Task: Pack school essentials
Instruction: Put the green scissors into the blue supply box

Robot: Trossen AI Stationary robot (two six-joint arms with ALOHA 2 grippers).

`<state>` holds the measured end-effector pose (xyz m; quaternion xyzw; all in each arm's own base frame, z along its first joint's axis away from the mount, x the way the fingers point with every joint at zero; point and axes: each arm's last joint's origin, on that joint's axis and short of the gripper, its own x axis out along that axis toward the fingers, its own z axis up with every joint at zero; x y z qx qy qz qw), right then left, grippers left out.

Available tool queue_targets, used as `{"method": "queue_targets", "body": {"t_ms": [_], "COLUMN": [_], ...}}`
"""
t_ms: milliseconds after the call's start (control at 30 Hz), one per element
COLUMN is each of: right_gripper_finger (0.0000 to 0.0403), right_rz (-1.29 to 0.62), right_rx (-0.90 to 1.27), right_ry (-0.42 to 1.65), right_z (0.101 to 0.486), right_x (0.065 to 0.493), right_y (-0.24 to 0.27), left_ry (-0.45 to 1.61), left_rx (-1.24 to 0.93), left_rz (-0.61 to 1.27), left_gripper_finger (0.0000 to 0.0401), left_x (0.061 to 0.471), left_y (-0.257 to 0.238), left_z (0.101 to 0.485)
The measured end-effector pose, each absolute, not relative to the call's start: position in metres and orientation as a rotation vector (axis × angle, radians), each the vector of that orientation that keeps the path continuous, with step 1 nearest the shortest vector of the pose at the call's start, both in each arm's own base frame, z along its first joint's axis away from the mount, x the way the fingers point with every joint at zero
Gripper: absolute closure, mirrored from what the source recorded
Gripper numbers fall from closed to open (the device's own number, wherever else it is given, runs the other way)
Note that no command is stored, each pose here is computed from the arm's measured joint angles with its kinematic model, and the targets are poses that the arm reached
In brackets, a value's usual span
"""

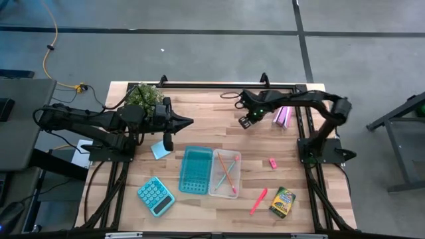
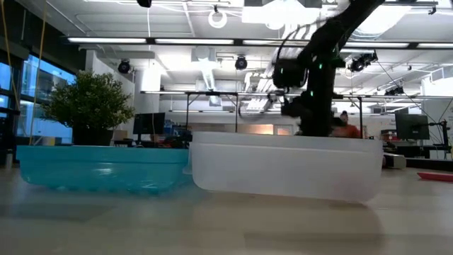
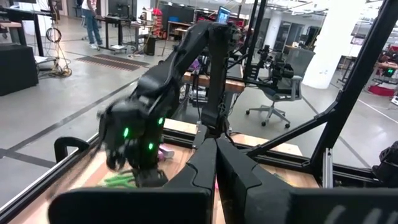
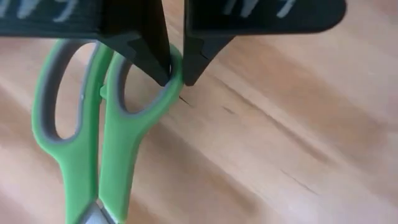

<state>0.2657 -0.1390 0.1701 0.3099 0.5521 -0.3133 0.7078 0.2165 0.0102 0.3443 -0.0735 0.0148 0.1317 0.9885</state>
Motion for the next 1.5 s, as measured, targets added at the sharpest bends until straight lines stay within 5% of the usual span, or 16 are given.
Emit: {"method": "queue_targets", "body": {"t_ms": [333,767,967,1500], "right_gripper_finger": [0.0402,0.0402,0.0402,0.0402], "right_rz": [-0.464,0.02,0.144,0.15], "right_rx": [0.538,0.468,0.305,0.313], "right_ry": [0.719,0.078,-0.043,-0.048], "right_z": [0.251,0.264,0.277,0.278], "right_x": [0.257,0.231,0.23,0.23], "right_y": [-0.09,-0.007,0.017,0.02], "left_ry": [0.036,0.03,0.006,-0.01], "left_rx": [-0.148,-0.147,-0.15,-0.153], "left_rz": [0.264,0.264,0.26,0.233], "left_gripper_finger": [0.0401,0.0401,0.0401,0.0401], "left_x": [0.216,0.217,0.217,0.217], "left_y": [0.01,0.01,0.01,0.009], "left_z": [0.344,0.344,0.347,0.348]}}
